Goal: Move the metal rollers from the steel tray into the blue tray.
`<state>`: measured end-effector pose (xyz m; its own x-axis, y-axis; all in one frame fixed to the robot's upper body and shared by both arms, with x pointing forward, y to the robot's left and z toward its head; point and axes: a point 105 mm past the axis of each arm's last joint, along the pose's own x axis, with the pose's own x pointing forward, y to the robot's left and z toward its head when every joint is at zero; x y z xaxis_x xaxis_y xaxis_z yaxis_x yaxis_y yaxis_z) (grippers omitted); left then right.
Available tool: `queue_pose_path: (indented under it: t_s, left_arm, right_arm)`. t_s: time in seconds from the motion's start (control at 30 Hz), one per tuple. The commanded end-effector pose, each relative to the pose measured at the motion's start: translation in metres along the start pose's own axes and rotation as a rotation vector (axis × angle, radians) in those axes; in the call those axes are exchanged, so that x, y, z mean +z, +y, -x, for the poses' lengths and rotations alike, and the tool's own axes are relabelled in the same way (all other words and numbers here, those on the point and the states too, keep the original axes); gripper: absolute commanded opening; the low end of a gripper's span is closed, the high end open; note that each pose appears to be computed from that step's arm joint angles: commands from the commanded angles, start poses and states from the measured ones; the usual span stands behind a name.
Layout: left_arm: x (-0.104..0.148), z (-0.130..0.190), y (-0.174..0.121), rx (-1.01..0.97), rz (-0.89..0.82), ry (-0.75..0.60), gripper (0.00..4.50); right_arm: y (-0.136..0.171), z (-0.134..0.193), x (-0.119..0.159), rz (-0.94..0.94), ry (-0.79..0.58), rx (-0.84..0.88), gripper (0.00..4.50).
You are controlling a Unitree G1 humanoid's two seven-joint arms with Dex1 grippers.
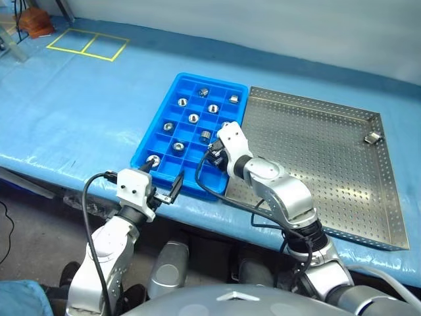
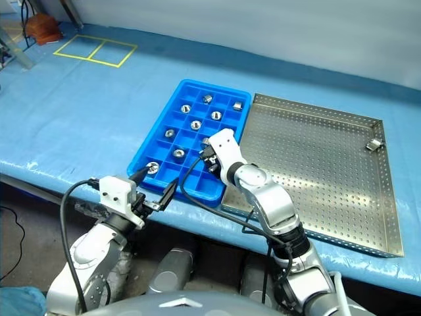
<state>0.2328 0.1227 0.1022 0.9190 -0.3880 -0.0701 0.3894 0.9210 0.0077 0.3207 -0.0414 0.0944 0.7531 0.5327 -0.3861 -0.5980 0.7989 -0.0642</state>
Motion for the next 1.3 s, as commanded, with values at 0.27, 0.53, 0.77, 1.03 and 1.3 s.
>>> queue_pose_path:
  t_s: [0.27,0.53,0.77,1.03,1.3]
  left_arm:
    - [0.014,-0.003,-0.010,-0.057,-0.007,-0.054,4.50]
    - [0.013,-0.010,-0.015,-0.110,-0.009,-0.053,4.50]
    - [0.015,-0.019,-0.018,-0.149,-0.019,-0.062,4.50]
    - [0.021,-0.029,-0.022,-0.199,-0.043,-0.085,4.50]
    - [0.029,-0.049,-0.047,-0.315,-0.082,-0.116,4.50]
  right_arm:
    - [-0.006,0.007,-0.009,-0.037,0.030,-0.031,4.48]
    - [-0.009,0.013,-0.008,-0.038,0.016,-0.070,4.48]
    - [-0.028,0.026,0.032,0.015,-0.130,-0.119,4.48]
    - [-0.106,0.044,0.053,0.006,-0.267,-0.501,4.48]
    - [-0.170,0.051,0.032,-0.052,-0.247,-0.770,4.48]
